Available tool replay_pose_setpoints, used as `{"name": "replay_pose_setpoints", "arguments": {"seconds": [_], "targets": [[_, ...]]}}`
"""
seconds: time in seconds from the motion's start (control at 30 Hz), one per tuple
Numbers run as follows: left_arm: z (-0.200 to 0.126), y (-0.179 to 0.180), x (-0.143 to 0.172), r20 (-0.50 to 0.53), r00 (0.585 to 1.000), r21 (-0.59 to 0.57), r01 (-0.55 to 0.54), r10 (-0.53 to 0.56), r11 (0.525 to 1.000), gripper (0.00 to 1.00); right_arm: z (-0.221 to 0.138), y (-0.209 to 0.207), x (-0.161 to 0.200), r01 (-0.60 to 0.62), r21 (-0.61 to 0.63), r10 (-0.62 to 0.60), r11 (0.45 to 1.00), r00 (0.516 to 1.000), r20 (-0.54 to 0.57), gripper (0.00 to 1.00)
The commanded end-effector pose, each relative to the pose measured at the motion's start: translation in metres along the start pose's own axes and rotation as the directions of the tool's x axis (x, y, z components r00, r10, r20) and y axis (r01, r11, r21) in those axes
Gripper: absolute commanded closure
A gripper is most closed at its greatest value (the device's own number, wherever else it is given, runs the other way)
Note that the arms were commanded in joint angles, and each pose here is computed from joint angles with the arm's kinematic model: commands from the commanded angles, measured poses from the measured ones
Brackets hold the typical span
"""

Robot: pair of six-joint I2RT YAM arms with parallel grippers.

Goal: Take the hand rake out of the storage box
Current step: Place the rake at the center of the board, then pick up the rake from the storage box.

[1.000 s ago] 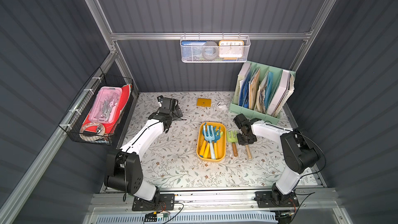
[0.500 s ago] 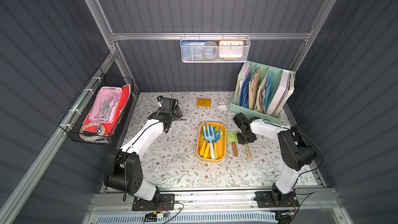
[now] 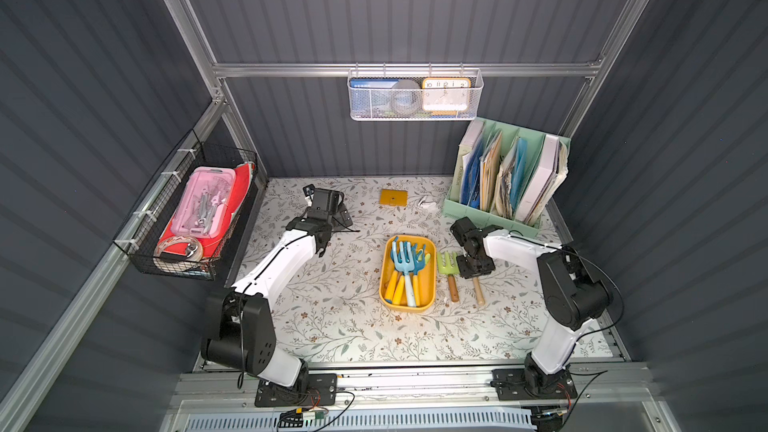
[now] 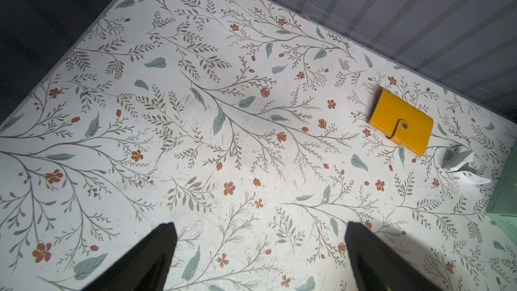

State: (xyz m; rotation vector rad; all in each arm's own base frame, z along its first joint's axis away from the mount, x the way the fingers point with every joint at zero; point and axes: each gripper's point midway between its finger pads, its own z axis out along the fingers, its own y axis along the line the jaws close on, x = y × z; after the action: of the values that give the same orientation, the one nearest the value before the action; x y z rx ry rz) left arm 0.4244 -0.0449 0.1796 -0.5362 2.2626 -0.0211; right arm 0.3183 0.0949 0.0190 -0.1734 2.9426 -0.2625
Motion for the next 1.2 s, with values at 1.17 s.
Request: {"name": "replay_pose_setpoints", "arguments": {"seconds": [1.17], "targets": [[0.000,-0.035,0.035,-0.044,0.994,0.016,-0.098,0.099,0.995,0.00,-0.111,0.200,-0.007,0.033,-0.460,0.103,0.887,0.958,0.268,0.54]]}}
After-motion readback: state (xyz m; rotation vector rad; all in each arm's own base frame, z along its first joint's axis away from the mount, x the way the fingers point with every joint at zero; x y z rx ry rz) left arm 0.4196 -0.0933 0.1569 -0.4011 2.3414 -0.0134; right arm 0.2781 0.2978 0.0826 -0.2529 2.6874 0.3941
